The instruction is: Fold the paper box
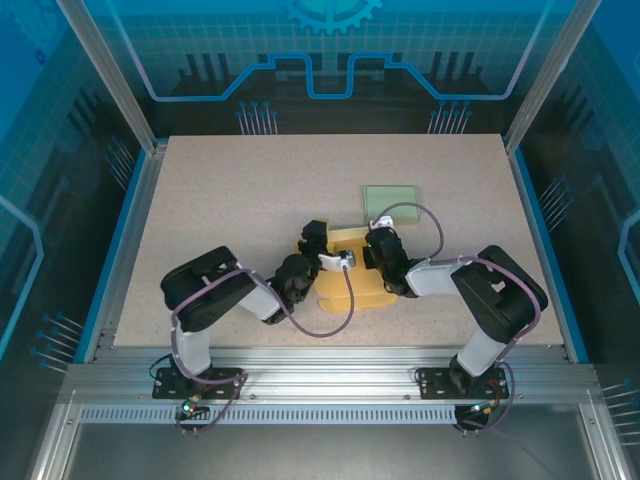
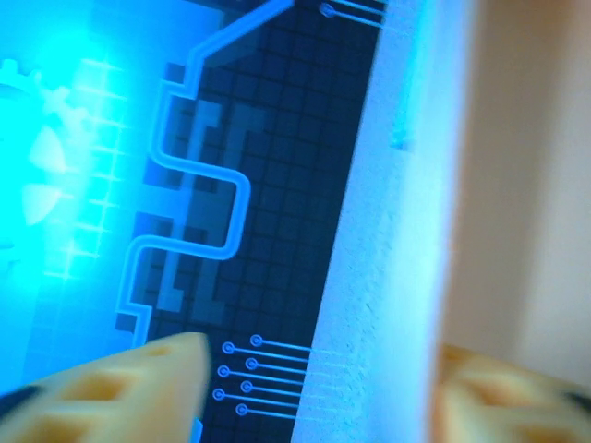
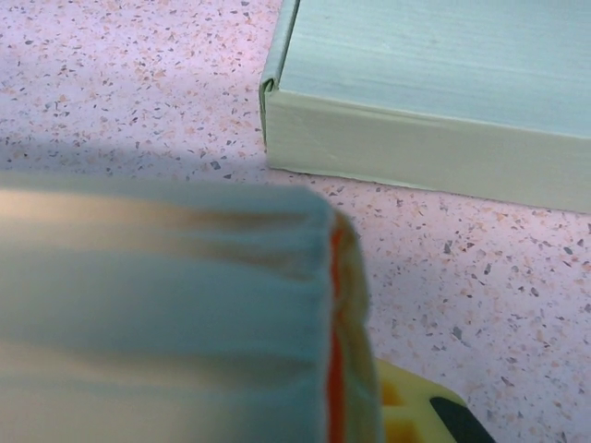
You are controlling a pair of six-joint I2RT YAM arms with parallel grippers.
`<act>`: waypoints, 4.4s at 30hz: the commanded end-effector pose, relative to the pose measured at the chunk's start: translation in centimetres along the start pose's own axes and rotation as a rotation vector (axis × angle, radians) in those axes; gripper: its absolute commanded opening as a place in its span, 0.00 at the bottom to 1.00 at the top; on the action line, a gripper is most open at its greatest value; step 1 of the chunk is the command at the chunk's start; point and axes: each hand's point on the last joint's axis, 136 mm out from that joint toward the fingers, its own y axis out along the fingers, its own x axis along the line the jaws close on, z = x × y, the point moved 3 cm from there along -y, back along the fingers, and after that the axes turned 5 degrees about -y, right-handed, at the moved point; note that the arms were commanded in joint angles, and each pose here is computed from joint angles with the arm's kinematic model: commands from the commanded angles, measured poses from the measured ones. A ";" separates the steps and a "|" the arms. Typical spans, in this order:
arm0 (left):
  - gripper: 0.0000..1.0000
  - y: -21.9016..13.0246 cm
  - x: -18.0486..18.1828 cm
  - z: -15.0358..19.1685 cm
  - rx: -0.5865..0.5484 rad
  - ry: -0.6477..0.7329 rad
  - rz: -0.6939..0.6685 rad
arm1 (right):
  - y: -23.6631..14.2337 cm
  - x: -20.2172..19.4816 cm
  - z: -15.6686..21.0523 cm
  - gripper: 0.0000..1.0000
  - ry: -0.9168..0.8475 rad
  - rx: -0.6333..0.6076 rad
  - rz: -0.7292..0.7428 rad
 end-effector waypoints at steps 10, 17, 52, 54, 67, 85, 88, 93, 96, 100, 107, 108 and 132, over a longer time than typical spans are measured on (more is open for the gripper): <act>0.99 -5.7 11.6 -1.2 0.004 -0.634 -0.300 | -1.5 0.0 -0.4 0.00 -0.085 0.019 0.160; 0.99 -9.8 13.5 0.5 0.025 -1.020 -0.205 | -3.3 -1.0 -0.9 0.00 -0.063 0.045 0.198; 0.99 -11.1 10.1 4.5 0.311 -1.580 0.126 | -11.6 -5.3 2.3 0.00 0.194 0.057 0.011; 0.99 -10.5 9.1 3.9 0.314 -1.608 0.186 | -11.8 -5.5 2.3 0.00 0.212 0.046 0.001; 0.99 -10.0 6.8 -1.9 0.069 -1.783 0.562 | -11.4 -5.4 2.4 0.00 0.232 0.049 -0.016; 0.99 -6.0 3.0 -2.7 0.276 -1.702 0.470 | -11.7 -5.3 2.1 0.00 0.240 0.029 -0.032; 0.99 -5.3 2.3 -2.4 0.307 -1.683 0.445 | -11.8 -5.0 1.9 0.00 0.238 0.014 -0.056; 0.99 -4.4 1.0 -2.2 0.337 -1.653 0.444 | -11.8 -4.8 0.8 0.00 0.244 -0.035 -0.070; 0.99 -3.8 0.8 -2.5 0.323 -1.640 0.444 | -11.7 -4.7 0.6 0.00 0.253 -0.054 -0.080; 0.99 -2.5 1.4 -3.6 0.277 -1.619 0.445 | -11.7 -4.6 -0.2 0.00 0.264 -0.091 -0.089; 0.99 -0.1 3.6 -4.3 0.226 -1.602 0.362 | -11.1 -4.1 -2.5 0.00 0.215 -0.138 -0.089; 0.99 0.3 4.0 -4.1 0.225 -1.615 0.342 | -10.9 -4.1 -2.9 0.00 0.212 -0.145 -0.085; 0.99 -2.2 2.4 1.2 0.346 -1.665 0.305 | -6.2 -8.2 -5.1 0.00 0.212 -0.155 -0.007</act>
